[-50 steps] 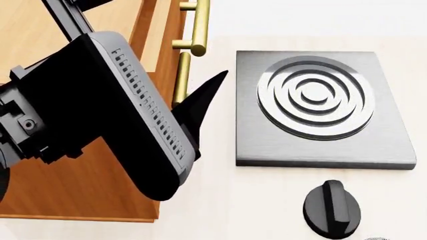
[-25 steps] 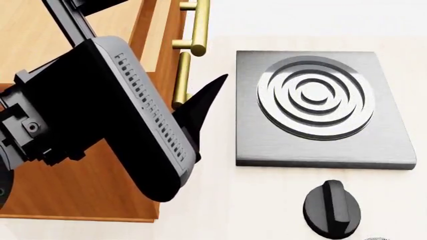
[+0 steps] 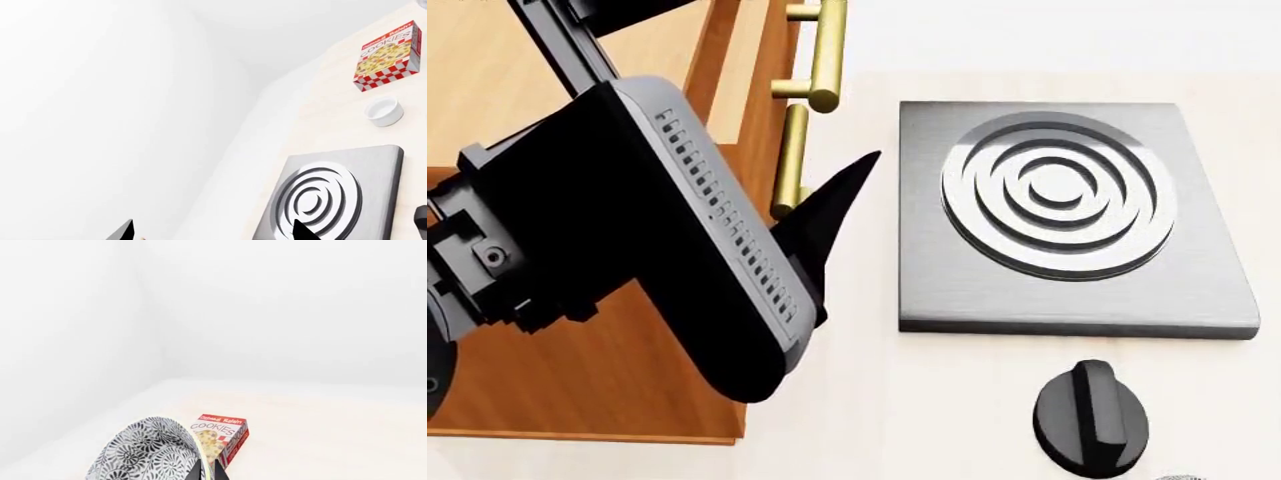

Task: Pick the akita bowl on the wooden cabinet and place it on the plate.

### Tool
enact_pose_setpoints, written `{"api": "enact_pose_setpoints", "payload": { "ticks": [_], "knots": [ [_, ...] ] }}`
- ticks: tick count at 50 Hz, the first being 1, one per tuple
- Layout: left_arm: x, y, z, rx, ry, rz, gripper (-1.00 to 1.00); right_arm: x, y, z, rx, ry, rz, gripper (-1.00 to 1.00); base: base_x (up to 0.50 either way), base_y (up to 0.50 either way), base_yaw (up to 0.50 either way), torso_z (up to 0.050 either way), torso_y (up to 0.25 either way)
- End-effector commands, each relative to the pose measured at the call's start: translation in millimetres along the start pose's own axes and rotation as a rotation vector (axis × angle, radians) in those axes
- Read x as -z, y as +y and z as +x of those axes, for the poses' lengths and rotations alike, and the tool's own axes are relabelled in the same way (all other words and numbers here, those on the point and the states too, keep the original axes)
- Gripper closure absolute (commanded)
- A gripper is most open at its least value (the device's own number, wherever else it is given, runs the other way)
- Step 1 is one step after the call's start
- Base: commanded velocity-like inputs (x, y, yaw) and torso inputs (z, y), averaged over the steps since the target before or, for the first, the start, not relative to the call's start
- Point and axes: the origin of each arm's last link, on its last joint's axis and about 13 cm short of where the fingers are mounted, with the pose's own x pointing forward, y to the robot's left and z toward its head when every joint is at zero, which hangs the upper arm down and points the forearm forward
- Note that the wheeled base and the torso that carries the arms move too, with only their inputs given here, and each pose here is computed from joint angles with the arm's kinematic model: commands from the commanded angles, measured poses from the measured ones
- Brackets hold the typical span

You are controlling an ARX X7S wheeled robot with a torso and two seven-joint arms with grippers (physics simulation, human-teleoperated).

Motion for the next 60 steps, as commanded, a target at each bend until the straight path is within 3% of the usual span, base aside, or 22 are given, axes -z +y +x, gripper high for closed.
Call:
{"api": "enact_pose_setpoints", "payload": {
  "ticks": [1,60],
  "knots": [
    [3,-1.8,1,0.002,0.004,-0.005,-1.0,12,-6.2,3,0.026,0.017,-0.02,1.0,0.0,0.0,0.0,0.0,0.0],
    [6,-3.4,1,0.005,0.01,-0.012,-1.0,61,-35.0,6,0.132,0.133,-0.07,1.0,0.0,0.0,0.0,0.0,0.0]
  ]
}}
